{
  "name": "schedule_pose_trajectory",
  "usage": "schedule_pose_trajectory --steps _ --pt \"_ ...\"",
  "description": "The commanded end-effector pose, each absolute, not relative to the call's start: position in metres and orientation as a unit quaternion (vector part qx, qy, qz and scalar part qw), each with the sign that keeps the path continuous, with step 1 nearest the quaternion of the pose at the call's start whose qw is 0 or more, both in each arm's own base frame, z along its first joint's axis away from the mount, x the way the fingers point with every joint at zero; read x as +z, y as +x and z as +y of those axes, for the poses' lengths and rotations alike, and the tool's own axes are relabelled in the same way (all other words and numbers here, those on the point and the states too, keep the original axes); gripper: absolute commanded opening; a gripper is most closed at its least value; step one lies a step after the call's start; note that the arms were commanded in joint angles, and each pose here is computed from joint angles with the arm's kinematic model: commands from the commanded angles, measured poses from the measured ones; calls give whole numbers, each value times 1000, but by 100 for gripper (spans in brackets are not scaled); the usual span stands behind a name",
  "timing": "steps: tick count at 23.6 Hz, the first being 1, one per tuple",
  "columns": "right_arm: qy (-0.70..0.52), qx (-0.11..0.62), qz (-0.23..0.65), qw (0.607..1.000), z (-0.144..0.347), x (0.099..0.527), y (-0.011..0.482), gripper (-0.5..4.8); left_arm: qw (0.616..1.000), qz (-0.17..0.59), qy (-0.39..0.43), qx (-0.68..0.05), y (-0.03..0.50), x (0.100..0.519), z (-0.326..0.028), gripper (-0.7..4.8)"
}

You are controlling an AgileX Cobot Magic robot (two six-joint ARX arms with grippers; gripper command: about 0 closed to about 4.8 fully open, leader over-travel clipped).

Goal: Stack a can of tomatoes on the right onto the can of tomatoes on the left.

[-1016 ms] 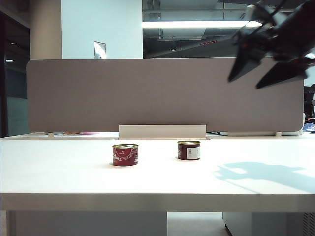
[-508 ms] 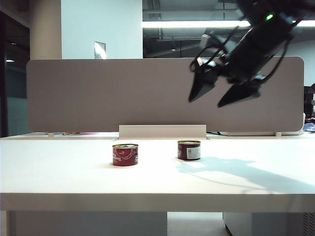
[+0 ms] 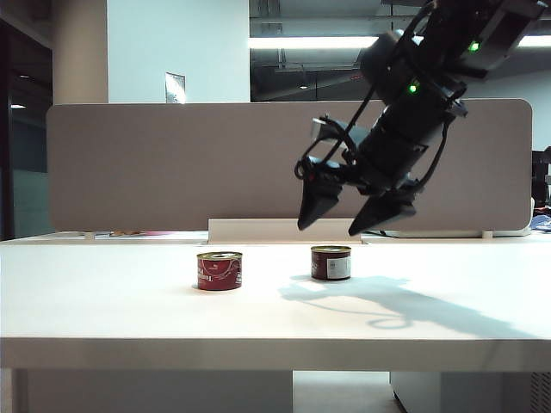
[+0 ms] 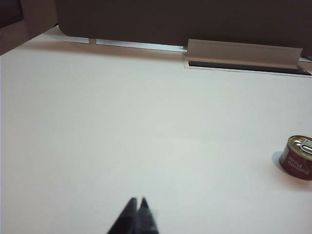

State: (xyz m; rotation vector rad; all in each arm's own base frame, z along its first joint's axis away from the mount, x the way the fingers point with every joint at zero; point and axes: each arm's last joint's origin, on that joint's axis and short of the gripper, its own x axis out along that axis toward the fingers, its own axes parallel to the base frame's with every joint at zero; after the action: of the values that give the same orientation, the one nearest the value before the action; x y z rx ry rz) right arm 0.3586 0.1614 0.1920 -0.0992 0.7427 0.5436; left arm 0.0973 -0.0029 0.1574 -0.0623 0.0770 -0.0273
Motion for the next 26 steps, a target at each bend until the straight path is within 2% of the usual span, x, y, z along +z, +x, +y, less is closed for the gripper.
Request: schedule_pose_trajectory --steps 1,11,26 --pt "-48 258 362 895 162 187 362 479 999 25 -30 -15 97 161 -3 -6" --pt "-21 249 363 898 167 169 372 479 999 4 -30 -16 97 165 -3 -6" --pt "-27 226 340 913 169 163 379 479 999 0 -30 -15 97 166 -3 -6"
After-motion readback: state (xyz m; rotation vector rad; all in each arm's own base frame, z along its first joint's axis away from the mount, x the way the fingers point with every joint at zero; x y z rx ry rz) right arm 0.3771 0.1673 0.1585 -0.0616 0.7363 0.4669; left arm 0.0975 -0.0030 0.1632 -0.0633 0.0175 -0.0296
